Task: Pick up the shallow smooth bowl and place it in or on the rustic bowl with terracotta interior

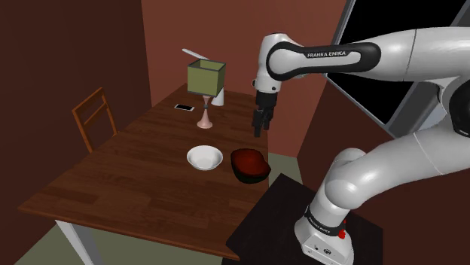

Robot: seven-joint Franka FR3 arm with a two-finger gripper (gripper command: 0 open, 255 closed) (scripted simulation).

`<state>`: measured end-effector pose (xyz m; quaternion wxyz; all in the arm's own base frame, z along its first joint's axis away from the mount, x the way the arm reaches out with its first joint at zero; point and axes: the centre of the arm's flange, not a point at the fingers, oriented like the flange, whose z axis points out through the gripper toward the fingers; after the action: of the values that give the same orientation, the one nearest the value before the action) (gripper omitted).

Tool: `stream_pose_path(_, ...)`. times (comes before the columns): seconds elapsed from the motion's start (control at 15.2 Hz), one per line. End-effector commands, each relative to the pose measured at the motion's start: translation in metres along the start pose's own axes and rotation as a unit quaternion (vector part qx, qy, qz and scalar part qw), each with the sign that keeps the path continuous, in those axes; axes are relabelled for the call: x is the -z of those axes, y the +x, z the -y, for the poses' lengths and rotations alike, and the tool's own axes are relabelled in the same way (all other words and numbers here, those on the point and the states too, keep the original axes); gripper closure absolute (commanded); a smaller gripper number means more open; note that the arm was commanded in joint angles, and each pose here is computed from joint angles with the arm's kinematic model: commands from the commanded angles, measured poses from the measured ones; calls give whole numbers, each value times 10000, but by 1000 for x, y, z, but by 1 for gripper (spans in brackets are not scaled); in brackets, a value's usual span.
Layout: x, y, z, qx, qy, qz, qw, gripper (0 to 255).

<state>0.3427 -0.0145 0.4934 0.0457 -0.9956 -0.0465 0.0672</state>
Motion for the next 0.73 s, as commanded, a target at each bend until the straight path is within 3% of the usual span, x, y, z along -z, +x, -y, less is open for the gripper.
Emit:
stream_pose_path(0.0,-15,19,-17,-29,136,-70,9999,0)
stream_pose_path(0.66,-89,103,-97,-177,826,-362,9958,0)
